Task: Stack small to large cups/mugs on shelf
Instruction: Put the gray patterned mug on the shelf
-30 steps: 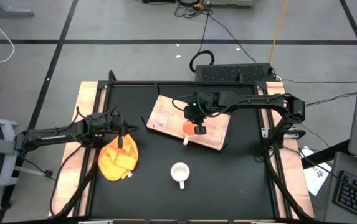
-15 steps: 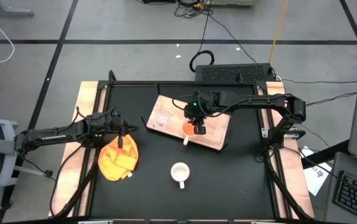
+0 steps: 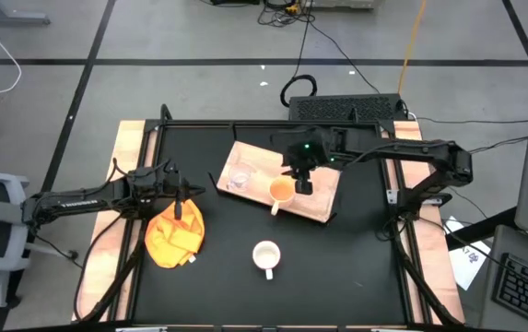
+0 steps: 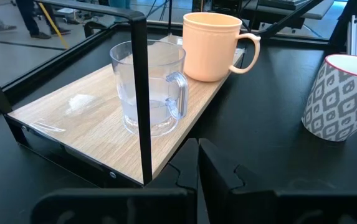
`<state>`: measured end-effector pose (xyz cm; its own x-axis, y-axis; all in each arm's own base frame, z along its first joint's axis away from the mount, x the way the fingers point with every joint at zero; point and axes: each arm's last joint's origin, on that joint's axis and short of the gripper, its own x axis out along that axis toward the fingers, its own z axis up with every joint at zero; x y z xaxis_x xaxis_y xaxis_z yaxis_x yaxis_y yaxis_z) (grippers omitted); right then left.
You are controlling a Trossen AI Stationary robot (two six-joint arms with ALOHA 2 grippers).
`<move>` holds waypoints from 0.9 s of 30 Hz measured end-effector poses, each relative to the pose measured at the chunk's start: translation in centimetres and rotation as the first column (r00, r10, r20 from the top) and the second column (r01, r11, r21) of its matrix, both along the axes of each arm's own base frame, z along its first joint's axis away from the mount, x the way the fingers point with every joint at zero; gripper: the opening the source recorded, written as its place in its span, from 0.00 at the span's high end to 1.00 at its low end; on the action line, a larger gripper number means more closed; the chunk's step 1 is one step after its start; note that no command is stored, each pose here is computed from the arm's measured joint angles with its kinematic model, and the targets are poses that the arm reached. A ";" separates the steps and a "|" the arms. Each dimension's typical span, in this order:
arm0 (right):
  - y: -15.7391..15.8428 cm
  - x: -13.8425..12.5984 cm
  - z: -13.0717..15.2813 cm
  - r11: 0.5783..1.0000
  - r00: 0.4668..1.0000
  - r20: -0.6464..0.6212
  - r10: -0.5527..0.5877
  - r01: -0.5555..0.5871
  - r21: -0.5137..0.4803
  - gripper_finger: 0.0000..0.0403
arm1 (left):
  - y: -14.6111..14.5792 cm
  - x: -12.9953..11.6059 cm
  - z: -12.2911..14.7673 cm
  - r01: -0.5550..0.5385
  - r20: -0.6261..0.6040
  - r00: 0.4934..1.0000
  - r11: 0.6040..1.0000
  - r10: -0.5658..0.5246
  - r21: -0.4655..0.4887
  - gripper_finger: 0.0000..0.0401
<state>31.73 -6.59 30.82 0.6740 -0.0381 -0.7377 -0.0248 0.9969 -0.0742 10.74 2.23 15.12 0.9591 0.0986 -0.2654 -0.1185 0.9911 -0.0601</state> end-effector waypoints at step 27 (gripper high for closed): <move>4.8 -4.0 3.4 0.994 0.995 0.002 0.099 -0.099 0.036 1.00 | 0.0 0.0 0.0 0.000 0.000 1.000 1.000 0.000 -0.002 0.96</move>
